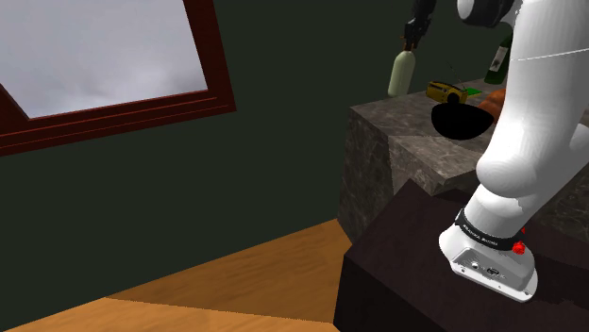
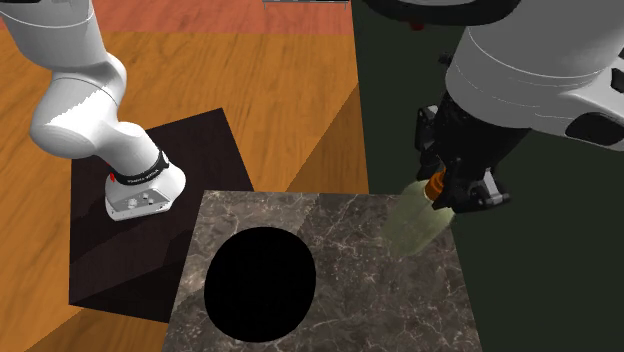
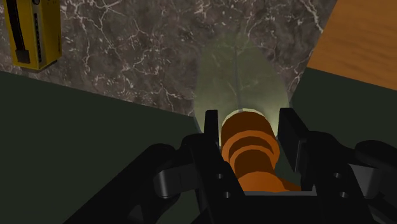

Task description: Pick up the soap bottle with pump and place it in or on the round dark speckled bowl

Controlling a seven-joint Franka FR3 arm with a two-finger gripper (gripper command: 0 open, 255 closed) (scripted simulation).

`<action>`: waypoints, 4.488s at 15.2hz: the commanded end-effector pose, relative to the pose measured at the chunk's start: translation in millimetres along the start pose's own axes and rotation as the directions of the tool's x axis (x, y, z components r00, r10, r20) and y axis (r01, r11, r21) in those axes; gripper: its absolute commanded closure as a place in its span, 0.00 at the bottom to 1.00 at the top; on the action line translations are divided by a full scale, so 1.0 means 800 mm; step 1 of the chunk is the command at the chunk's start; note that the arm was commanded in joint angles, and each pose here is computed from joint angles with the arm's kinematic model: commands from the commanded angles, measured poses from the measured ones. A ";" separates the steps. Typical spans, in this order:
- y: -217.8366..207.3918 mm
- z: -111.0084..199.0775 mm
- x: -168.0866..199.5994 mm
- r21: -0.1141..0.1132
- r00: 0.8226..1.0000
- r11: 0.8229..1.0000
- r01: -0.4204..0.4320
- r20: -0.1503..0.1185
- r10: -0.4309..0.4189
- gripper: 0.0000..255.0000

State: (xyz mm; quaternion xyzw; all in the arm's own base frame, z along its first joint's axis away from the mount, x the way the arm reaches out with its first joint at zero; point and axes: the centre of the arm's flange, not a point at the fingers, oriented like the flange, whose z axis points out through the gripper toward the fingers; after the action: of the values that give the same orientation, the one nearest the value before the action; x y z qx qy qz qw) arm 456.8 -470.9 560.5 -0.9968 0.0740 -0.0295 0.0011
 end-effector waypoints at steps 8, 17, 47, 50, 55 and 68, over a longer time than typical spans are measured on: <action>0.001 -0.059 0.003 0.000 1.000 1.000 0.000 0.000 0.000 1.00; 0.001 -0.112 -0.041 0.000 1.000 1.000 0.000 0.000 0.000 1.00; 0.005 -0.153 -0.341 0.000 1.000 1.000 0.000 0.000 0.000 1.00; 0.005 -0.134 -0.343 0.000 1.000 1.000 0.000 0.000 0.000 1.00; 0.005 -0.101 -0.345 0.000 1.000 1.000 0.000 0.000 0.000 1.00; 0.006 -0.028 -0.349 0.000 1.000 1.000 0.000 0.000 0.000 1.00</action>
State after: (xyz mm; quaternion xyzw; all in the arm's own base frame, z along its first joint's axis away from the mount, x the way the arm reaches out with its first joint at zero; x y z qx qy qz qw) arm 179.2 -434.6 567.6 -0.9968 0.0739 -0.0292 0.0015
